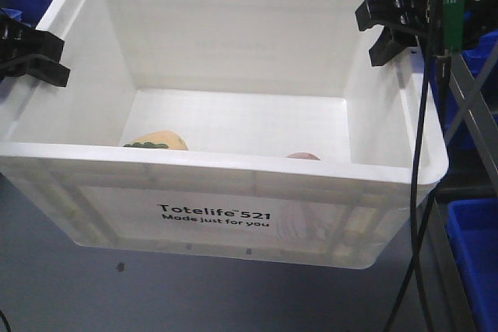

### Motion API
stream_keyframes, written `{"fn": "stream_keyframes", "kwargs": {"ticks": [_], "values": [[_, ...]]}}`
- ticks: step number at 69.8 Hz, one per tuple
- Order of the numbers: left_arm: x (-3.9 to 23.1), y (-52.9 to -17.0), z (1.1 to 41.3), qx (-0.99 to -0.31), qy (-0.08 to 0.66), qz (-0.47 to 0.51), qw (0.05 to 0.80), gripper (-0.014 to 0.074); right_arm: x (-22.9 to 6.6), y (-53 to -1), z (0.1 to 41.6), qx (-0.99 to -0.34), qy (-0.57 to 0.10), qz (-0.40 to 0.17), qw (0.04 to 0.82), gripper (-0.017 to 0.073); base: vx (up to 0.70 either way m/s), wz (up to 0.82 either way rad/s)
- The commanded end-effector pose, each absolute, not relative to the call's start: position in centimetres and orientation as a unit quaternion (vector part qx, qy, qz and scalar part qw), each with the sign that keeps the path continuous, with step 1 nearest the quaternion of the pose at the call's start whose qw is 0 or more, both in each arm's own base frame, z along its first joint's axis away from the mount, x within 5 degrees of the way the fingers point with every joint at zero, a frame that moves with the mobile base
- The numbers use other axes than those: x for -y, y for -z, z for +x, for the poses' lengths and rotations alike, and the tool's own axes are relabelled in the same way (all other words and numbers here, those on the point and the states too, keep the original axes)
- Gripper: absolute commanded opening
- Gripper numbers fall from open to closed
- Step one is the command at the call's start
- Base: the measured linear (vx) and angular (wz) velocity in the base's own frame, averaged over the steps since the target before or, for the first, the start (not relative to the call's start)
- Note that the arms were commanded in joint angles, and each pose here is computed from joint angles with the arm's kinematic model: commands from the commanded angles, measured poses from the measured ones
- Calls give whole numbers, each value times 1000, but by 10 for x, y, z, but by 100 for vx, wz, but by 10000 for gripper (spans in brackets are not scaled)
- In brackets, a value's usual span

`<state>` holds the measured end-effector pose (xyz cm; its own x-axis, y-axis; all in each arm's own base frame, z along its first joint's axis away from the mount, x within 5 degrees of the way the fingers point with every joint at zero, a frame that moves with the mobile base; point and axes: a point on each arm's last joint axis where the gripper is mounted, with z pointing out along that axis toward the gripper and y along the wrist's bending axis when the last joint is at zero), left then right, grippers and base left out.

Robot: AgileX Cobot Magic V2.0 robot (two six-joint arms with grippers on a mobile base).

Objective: Place moving items into box and shelve
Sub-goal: 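Hold the tote raised while the base aligns with the shelf rack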

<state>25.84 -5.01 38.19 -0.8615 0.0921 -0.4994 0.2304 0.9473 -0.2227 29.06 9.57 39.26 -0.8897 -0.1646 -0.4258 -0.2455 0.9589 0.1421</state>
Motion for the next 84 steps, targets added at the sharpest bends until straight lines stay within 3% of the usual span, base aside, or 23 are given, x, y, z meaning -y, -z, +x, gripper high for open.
{"fn": "stream_keyframes", "kwargs": {"ticks": [1,84], "values": [[56,-413,253,-924,172,84,332,-17,-97,-426,281,-941,-131,-121,289,-12,46,12],[56,-413,253,-924,172,84,332,-17,-97,-426,281,-941,-131,-121,289,-12,42,24]]}}
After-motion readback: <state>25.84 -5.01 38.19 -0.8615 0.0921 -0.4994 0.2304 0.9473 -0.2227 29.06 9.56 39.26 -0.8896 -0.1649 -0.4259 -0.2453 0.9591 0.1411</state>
